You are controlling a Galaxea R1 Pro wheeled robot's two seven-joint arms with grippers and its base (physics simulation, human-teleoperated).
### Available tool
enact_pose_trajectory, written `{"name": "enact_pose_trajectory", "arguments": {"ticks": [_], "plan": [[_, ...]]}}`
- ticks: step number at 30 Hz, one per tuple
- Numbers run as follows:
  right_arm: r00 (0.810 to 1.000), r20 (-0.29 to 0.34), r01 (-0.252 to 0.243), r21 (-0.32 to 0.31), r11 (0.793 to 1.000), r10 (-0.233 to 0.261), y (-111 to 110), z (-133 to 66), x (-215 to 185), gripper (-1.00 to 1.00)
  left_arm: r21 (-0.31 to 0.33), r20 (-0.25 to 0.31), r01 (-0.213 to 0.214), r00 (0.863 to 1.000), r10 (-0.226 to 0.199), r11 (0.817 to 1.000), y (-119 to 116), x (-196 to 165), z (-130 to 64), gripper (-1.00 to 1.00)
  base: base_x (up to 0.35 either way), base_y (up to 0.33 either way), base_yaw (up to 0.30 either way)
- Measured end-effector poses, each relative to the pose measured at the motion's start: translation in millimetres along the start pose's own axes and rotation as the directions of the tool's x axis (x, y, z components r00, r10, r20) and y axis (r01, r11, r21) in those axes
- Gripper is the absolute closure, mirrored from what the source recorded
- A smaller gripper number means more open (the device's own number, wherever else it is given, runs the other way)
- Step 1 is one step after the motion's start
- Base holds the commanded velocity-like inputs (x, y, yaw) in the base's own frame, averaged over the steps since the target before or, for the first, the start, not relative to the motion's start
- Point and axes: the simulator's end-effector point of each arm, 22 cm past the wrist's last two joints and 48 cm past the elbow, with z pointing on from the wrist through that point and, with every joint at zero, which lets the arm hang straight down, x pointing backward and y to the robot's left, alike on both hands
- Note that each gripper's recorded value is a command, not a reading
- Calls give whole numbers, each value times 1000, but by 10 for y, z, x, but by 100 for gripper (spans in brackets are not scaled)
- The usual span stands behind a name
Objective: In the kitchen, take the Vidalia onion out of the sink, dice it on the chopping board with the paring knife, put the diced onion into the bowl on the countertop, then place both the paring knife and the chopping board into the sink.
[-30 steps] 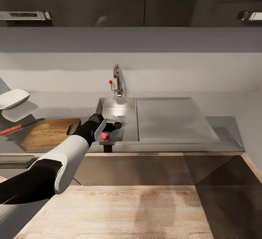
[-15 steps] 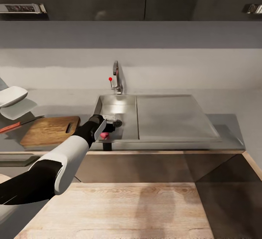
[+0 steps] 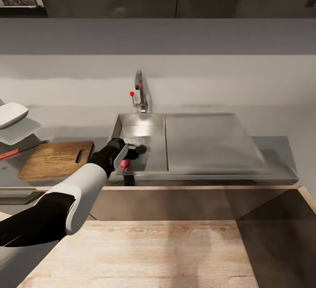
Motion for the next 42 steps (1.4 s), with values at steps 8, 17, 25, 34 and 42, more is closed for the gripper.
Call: {"name": "enact_pose_trajectory", "arguments": {"ticks": [8,17,25,34,42], "plan": [[1000,-13,1,0,1000,-1,-1,-3,49,-100,1,-13,0,1000,0,1000,-6,61,78,-100,13,0,0],[1000,-28,3,1,1000,-3,-3,-9,104,-100,2,-28,-1,1000,1,1000,-13,132,164,-100,0,11,0],[999,-41,4,1,1000,-4,-5,-15,153,-100,-1,-40,-6,999,6,1000,-10,190,235,-100,0,57,0],[998,-56,5,1,1000,-5,-7,-22,208,-100,5,-67,-1,998,1,1000,-26,346,347,-100,0,18,0],[998,-62,6,1,1000,-6,-5,-26,234,-100,6,-73,-1,997,2,1000,-32,380,383,-100,0,0,0]]}}
